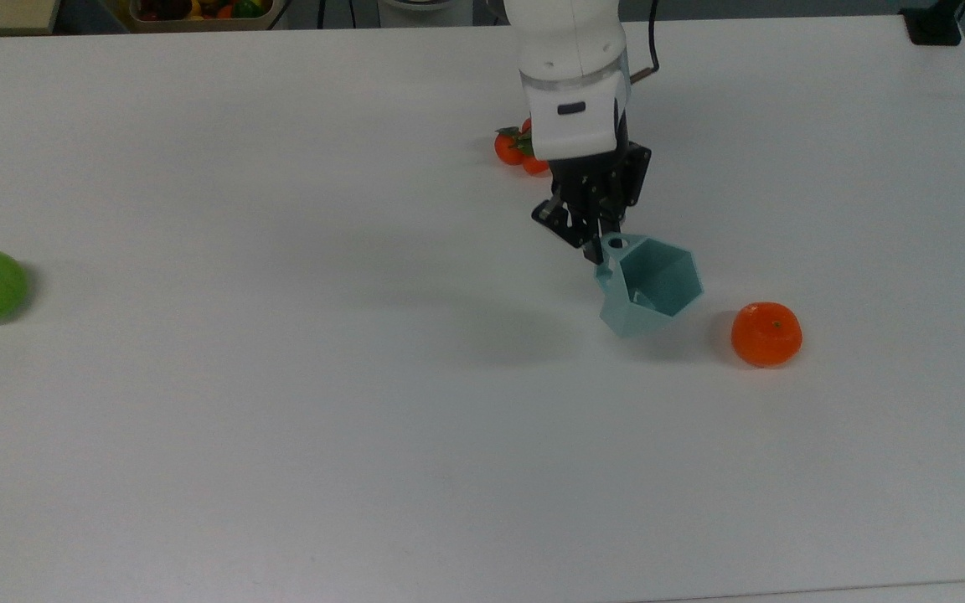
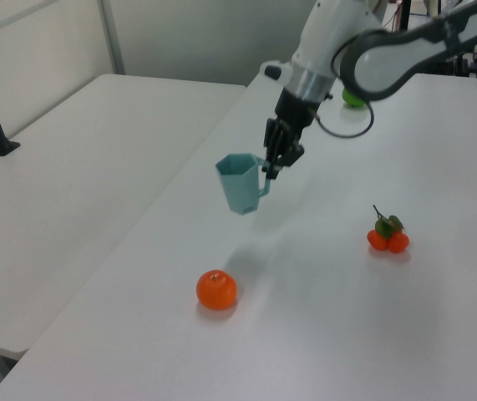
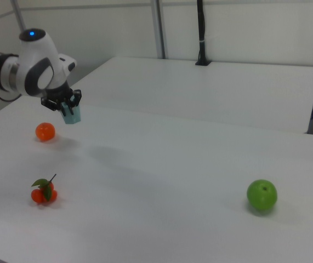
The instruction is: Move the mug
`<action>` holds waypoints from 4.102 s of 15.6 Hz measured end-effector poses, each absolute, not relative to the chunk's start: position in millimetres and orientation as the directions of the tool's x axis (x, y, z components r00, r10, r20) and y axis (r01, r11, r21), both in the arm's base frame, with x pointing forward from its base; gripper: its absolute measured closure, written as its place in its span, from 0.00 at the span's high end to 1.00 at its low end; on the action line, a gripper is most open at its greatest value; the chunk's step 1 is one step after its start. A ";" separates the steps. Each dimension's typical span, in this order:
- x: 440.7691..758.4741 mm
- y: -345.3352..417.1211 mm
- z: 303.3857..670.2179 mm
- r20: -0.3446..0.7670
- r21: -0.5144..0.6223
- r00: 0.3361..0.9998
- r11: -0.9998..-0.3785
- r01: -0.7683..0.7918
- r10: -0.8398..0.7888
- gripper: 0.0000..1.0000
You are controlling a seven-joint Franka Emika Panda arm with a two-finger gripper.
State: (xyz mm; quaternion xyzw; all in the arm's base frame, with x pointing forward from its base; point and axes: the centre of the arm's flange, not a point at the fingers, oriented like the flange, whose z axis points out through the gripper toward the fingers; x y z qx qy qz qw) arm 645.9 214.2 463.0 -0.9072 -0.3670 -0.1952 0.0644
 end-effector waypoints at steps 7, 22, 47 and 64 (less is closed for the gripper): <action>605.8 141.8 553.6 0.325 -0.047 0.738 -0.769 0.637 0.592 0.24; 528.1 -28.0 523.2 0.130 -0.153 0.914 -0.903 0.402 0.385 0.24; 489.6 -68.6 368.6 0.132 -0.009 0.960 -0.968 0.251 0.248 0.24; 513.0 -54.7 511.9 -0.041 -0.095 0.987 -0.984 0.150 0.154 1.00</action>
